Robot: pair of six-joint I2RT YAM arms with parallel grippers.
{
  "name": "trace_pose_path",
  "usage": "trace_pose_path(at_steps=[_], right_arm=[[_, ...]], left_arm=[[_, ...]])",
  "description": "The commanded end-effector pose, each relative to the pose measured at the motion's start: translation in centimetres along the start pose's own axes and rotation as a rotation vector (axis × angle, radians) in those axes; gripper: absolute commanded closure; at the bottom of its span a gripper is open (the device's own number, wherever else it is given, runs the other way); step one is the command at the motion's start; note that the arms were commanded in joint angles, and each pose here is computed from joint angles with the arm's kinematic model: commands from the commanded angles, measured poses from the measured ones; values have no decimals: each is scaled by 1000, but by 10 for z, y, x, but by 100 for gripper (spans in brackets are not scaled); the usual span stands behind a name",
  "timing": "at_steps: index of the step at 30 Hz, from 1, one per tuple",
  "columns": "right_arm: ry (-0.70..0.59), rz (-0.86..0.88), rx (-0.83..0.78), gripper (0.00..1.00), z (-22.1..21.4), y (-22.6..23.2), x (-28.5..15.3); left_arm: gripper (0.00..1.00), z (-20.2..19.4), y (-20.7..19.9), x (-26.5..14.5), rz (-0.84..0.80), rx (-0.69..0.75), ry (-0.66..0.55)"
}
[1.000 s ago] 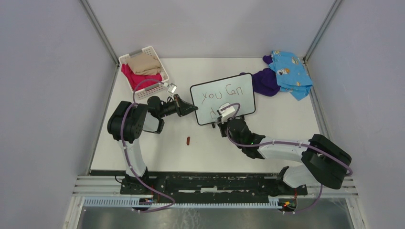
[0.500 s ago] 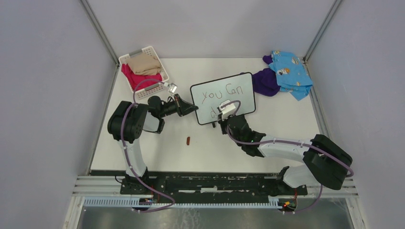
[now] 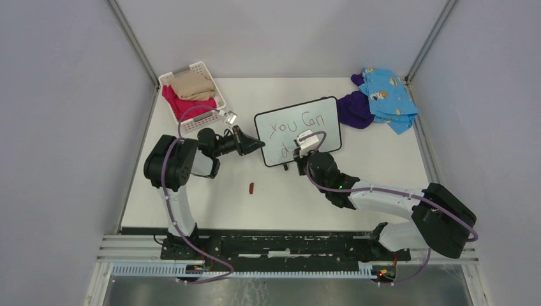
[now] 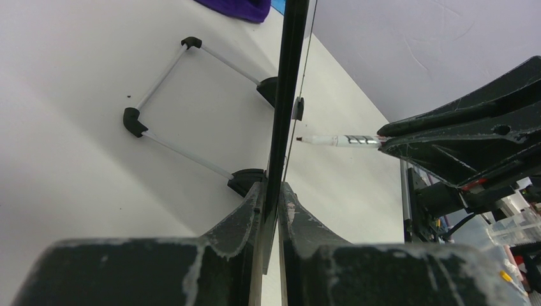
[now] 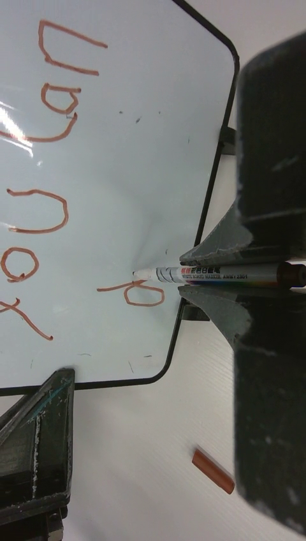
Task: Write a sentence on the whiteboard
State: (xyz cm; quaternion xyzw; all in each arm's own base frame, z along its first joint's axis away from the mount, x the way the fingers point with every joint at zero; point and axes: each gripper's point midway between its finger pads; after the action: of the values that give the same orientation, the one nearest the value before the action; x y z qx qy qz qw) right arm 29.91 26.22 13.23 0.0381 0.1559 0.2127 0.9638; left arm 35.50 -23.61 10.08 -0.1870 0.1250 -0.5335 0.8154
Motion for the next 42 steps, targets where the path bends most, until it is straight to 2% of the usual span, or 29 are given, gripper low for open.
trace_pose_path(at_steps=[1, 17, 42], right_arm=[[-96, 5, 33, 100, 26, -6, -13], [-96, 32, 46, 100, 35, 4, -1], [-6, -16, 21, 100, -9, -15, -6]], left_arm=[[88, -25, 3, 0, 15, -45, 71], [88, -25, 4, 0, 16, -44, 77], [88, -26, 4, 0, 18, -46, 79]])
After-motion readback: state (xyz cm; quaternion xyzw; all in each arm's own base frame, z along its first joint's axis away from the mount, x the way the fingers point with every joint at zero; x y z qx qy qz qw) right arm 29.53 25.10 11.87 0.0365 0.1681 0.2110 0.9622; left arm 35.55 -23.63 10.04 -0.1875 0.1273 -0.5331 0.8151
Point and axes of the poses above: each gripper's point midway between its finger pads, its own x axis out along the fingers, its own y axis along the line the jaws close on, z = x × y, and after that the axes turned 12 degrees about x, right-handed
